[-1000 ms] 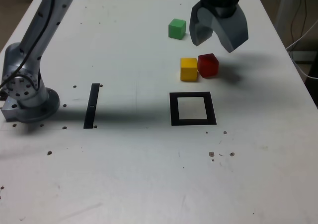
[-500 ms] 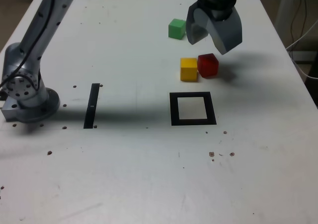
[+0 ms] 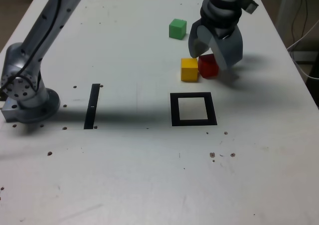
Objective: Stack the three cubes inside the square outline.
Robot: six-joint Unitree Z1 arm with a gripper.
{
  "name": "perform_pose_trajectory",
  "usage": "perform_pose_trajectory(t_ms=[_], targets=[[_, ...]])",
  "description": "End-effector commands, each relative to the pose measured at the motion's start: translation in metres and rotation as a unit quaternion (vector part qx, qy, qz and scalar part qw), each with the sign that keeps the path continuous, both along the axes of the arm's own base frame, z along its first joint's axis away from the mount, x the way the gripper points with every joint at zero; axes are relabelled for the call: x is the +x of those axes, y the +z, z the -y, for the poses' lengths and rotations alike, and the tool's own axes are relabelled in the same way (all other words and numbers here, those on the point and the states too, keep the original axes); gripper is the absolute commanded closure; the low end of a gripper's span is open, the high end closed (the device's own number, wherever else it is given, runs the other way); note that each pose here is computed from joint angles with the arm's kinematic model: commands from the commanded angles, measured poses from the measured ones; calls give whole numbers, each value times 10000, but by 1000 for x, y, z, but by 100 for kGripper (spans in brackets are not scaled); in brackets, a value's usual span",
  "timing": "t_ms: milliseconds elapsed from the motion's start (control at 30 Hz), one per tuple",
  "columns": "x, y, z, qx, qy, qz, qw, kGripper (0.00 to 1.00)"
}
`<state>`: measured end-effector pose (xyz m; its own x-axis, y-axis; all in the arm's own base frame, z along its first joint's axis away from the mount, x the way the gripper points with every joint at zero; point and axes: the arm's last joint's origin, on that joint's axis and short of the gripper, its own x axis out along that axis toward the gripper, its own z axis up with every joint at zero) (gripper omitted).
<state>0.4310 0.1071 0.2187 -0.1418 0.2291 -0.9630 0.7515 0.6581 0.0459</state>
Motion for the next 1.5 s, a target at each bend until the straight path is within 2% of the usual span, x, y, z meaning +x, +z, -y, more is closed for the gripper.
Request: perform_pose_trajectory(t_ms=[0,200,433,533,733,1133,1467], targets=[[2,-5,2,47,14,-37,10000,13],[6,-7,9,165,57,-16,9998,23],[10,-7,14,260,101,112,9996,47],[12,-6,16,271,79,174,9994,53],[14,-4,18,281,50,241,9993,55],[14,-3,19,280,60,242,9993,56],[9,16,27,258,90,364,9990,56]])
